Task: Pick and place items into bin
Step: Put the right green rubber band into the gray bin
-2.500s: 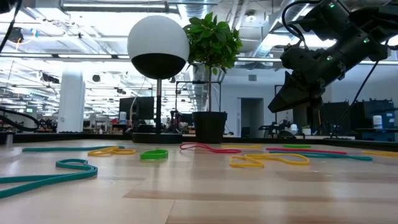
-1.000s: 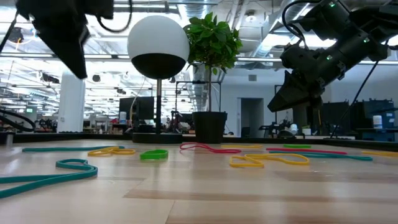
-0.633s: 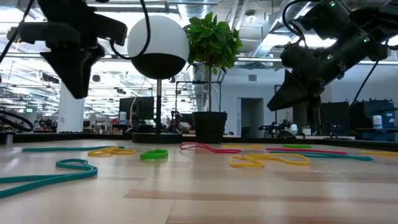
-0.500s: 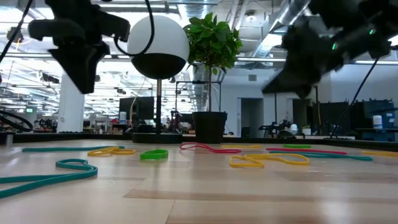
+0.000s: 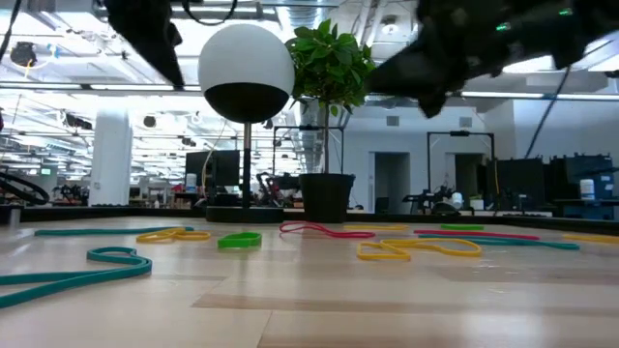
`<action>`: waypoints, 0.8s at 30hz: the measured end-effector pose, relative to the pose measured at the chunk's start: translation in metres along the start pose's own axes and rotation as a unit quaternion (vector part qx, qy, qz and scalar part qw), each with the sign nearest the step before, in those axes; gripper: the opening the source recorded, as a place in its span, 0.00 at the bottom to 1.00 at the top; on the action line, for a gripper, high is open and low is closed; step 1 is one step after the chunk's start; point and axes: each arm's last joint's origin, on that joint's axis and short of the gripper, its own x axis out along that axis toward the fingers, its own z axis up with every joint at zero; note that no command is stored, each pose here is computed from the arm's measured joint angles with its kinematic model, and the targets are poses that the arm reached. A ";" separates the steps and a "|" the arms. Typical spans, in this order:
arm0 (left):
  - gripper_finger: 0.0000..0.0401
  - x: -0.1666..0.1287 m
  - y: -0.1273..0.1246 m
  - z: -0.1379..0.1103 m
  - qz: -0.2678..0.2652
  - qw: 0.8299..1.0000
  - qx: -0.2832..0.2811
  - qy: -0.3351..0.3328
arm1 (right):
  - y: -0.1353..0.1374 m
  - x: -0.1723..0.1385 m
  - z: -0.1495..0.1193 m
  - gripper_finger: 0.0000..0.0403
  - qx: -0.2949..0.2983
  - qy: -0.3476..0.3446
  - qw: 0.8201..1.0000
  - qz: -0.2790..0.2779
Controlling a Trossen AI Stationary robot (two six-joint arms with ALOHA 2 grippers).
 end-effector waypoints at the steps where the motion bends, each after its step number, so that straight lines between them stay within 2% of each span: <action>1: 0.25 -0.003 0.002 0.001 -0.002 1.000 -0.005 -0.009 | 0.000 0.008 -0.003 0.21 -0.005 0.016 1.000 -0.005; 5: 0.24 -0.005 0.004 -0.001 0.011 1.000 -0.002 -0.012 | -0.007 0.036 -0.007 0.26 -0.018 0.089 0.995 -0.036; 10: 0.24 0.006 0.003 -0.011 0.013 0.999 0.036 0.006 | -0.016 0.064 -0.004 0.34 -0.019 0.153 0.987 -0.049; 17: 0.24 0.033 0.002 -0.036 0.025 0.998 0.039 0.045 | -0.018 0.098 -0.010 0.42 -0.008 0.188 0.981 -0.042; 24: 0.24 0.051 0.000 -0.051 0.014 0.998 0.024 0.051 | -0.031 0.128 -0.031 0.40 -0.004 0.223 0.971 -0.081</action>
